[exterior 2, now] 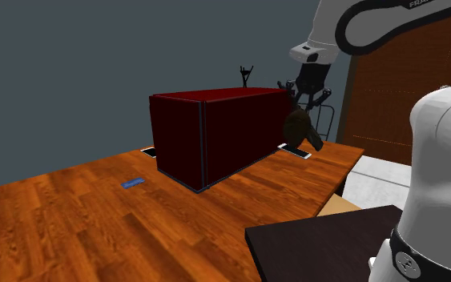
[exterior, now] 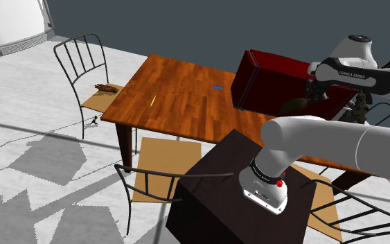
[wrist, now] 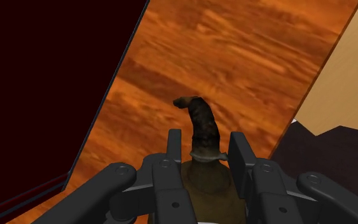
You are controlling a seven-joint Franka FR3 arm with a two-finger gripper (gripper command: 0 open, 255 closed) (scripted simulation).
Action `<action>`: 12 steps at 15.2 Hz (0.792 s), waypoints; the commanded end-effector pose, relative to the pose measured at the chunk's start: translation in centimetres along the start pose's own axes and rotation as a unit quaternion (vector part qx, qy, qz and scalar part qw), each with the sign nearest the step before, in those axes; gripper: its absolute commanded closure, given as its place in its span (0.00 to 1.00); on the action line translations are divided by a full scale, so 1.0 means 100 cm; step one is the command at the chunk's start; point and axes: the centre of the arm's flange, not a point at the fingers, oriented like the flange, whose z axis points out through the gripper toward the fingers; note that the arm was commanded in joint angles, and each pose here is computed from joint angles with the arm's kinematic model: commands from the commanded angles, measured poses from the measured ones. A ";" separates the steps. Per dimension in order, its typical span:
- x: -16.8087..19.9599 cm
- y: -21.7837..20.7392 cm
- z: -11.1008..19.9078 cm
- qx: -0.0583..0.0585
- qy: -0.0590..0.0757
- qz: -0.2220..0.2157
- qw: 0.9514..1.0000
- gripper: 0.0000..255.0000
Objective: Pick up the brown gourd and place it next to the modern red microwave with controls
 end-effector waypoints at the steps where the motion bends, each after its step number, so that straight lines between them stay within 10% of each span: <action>1: 0.003 -0.002 0.011 -0.001 0.000 0.000 1.000 1.00; 12: 0.020 -0.013 0.065 -0.001 0.000 0.000 1.000 1.00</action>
